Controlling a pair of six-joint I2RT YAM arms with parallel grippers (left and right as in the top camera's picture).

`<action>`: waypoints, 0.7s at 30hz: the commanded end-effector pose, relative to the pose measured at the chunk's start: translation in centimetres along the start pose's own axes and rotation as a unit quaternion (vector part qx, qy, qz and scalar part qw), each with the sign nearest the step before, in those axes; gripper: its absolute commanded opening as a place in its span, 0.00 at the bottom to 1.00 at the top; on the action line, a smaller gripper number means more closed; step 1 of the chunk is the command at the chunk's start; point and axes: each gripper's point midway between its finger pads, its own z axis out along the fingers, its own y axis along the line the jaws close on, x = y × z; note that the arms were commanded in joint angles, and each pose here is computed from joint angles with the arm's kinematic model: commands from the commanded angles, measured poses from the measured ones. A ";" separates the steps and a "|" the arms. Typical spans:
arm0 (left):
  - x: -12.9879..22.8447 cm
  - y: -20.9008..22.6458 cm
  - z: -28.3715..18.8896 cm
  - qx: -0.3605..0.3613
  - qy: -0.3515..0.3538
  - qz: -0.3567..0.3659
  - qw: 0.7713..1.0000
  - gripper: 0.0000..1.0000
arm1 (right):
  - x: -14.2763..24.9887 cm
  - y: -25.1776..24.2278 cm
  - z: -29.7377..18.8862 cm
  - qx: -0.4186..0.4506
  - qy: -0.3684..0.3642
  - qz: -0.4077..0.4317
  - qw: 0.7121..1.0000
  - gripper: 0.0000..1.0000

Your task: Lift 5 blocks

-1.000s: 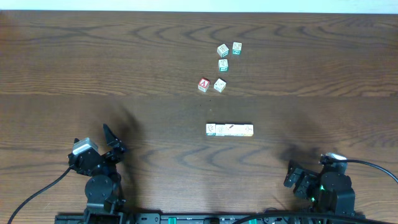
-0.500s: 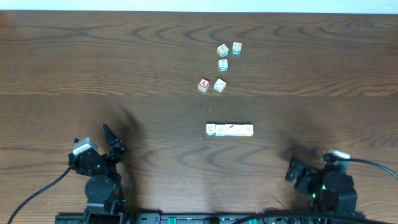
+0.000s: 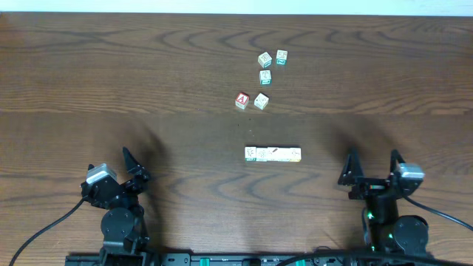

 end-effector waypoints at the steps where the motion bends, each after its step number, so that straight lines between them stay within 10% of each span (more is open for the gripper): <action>1: 1.6 0.4 0.2 -0.006 0.016 0.020 1.000 0.85 | 0.7 -0.4 0.1 0.003 0.004 -0.044 0.999 0.99; 21: 1.6 0.4 0.2 -0.006 0.016 0.020 1.000 0.85 | 5.3 -2.1 1.1 0.027 0.049 -0.081 0.995 0.99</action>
